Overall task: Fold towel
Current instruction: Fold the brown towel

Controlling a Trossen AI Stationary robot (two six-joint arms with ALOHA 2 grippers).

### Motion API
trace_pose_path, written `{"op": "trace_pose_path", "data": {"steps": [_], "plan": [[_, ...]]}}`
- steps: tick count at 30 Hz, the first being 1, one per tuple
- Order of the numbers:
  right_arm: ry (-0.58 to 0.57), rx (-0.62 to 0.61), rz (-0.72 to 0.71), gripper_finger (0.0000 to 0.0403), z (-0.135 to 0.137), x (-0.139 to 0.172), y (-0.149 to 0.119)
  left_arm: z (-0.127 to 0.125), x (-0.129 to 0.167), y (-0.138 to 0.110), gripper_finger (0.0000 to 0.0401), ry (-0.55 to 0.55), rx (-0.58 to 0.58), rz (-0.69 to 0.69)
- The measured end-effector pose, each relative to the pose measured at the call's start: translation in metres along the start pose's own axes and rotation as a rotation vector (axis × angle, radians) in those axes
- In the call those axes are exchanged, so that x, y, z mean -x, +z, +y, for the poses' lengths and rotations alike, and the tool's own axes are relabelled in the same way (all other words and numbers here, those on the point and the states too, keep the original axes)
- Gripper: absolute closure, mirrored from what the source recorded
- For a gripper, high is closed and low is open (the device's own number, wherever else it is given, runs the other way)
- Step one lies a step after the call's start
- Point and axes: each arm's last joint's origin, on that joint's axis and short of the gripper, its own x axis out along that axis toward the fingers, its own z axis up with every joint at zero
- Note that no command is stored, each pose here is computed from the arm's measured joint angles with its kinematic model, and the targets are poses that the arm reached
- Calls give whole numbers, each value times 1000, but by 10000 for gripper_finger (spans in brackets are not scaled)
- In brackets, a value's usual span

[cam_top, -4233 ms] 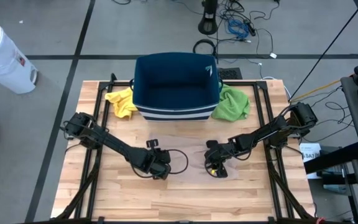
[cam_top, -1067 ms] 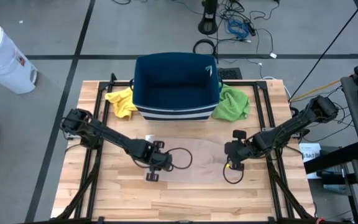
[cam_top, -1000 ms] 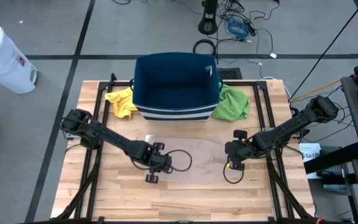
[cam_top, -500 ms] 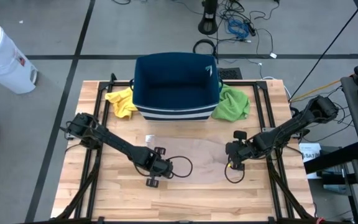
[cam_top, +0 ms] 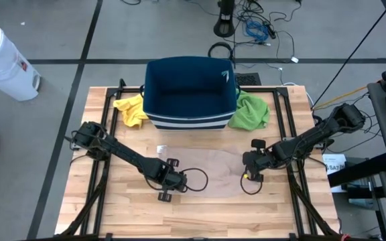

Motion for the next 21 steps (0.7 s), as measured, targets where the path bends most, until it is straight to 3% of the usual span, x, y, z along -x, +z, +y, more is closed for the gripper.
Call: {"op": "trace_pose_path", "data": {"steps": [5,16,21], "plan": [[32,-10,-16,371,0,-3,1,0,0,0,339,0,1,0],[75,9,-9,399,0,-9,-4,0,0,0,339,1,3,2],[11,2,7,383,-2,-4,-1,0,0,0,339,1,3,2]]}}
